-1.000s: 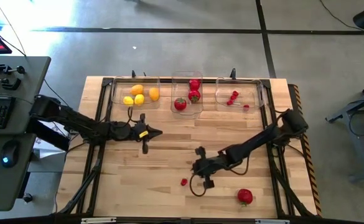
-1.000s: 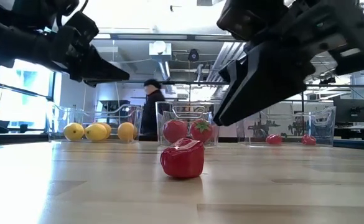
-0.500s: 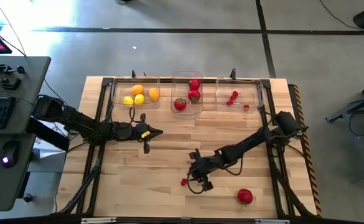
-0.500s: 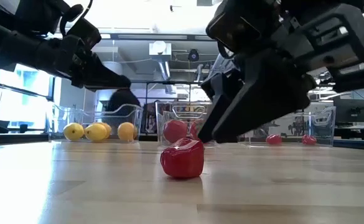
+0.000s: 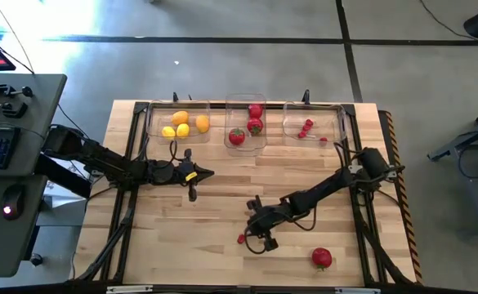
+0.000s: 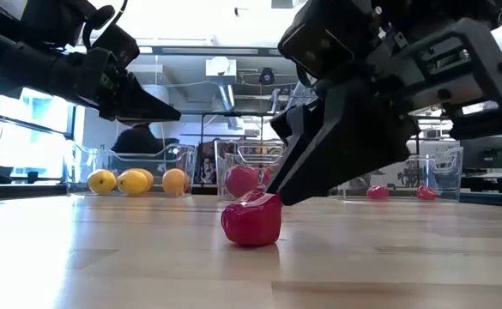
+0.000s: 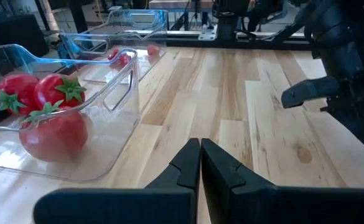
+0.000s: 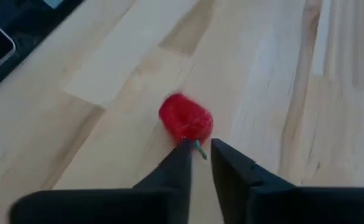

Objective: Sort produce into baskets
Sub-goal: Put the chili pepper into the right transparent bin

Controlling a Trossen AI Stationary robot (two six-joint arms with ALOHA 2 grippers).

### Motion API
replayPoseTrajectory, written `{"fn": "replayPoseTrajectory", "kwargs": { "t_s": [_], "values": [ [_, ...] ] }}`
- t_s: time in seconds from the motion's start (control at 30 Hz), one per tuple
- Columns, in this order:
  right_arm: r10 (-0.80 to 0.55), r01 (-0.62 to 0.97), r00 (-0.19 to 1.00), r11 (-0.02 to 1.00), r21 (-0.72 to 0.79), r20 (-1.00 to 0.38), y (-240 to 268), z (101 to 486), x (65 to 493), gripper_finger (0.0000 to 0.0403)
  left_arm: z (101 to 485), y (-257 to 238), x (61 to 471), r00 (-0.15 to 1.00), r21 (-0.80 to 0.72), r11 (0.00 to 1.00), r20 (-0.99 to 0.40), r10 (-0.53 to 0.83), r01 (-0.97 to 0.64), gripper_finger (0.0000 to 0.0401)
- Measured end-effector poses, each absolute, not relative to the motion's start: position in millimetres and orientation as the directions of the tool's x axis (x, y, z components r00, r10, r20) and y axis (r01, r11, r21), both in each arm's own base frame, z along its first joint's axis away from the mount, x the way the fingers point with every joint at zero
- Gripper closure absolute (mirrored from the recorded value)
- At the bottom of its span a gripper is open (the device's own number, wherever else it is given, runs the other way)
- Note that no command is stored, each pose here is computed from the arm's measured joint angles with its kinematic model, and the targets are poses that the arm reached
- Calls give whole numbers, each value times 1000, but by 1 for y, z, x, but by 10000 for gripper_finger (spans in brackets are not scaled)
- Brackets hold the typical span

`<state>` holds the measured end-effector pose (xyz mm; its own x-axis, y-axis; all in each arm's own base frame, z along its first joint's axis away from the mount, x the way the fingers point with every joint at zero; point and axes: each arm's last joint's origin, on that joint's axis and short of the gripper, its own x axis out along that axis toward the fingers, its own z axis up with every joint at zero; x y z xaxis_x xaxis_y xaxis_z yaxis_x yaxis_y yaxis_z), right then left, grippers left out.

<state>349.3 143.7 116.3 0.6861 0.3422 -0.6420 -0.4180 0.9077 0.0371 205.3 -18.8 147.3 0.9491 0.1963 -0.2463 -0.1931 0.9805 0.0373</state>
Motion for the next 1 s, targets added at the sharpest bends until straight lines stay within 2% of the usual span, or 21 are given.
{"fn": "replayPoseTrajectory", "kwargs": {
  "t_s": [0.17,0.5,0.6,0.73,1.0],
  "values": [
    [341,-420,677,907,37,-652,144,112,350,398,147,-19,205,949,37,980,-246,196,-193,401],
    [332,-408,680,912,39,-654,143,113,349,402,147,-19,205,949,37,980,-247,198,-195,401],
    [290,-346,692,937,50,-661,141,113,349,401,147,-19,205,948,38,980,-247,199,-195,401],
    [254,-312,702,949,32,-665,142,112,349,378,147,-19,205,948,38,980,-247,199,-196,401],
    [251,-294,703,955,50,-665,142,112,349,292,147,-19,205,948,38,980,-247,200,-197,401]
  ]
}}
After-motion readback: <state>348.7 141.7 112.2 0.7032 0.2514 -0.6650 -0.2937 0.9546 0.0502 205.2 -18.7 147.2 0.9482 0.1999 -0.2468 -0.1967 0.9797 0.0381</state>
